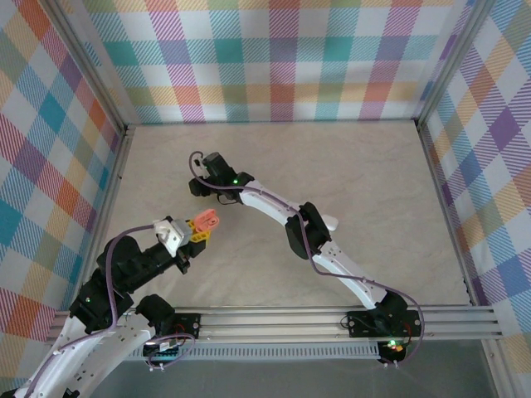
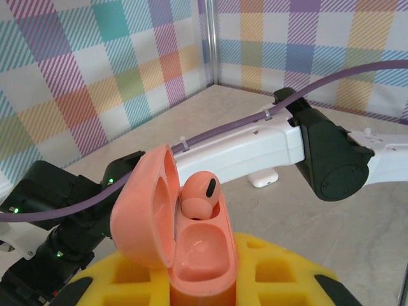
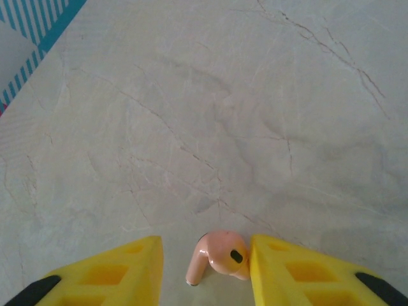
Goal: Insert the wireless bluetooth earbuds into the charging case
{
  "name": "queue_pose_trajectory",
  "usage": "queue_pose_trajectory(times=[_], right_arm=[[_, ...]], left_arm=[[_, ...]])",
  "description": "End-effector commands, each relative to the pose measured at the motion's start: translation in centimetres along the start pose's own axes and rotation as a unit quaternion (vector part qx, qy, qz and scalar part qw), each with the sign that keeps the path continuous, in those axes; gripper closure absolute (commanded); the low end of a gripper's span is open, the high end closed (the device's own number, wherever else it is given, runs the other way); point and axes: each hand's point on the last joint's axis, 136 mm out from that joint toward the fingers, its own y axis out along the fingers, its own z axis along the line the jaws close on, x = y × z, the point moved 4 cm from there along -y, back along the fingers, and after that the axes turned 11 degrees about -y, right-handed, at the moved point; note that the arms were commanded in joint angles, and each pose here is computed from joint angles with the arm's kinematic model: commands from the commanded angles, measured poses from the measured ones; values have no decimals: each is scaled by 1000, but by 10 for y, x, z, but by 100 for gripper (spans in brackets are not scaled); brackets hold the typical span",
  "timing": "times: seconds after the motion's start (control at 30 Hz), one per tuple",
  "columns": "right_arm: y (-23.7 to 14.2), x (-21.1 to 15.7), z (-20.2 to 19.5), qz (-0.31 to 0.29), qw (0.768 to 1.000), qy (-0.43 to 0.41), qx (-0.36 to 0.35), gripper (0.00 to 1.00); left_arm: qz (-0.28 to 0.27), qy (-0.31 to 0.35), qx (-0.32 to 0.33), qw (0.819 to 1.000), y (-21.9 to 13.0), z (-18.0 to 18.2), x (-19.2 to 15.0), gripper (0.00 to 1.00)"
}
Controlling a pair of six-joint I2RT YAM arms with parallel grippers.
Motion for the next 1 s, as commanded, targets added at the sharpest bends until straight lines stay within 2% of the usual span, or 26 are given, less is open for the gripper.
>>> queue_pose_trajectory(times=[0.0, 0.23, 0.53, 0.8, 0.97], right_arm=[[-9, -7, 18, 35, 999, -26, 5, 64], [-12, -3, 32, 25, 998, -54, 13, 76], [-16, 0, 34, 24, 998, -63, 9, 83], [-33, 9, 34, 19, 997, -80, -5, 93], [-47, 6, 36, 34, 995, -93, -6, 95]], left_arm=[[-21, -1, 3, 1000, -8, -1, 12, 100], [-19, 0, 3, 1000, -9, -1, 11, 100], [-18, 0, 10, 1000, -14, 0, 9, 100], [-17, 2, 13, 1000, -15, 1, 9, 100], [-16, 0, 12, 1000, -13, 1, 7, 100]])
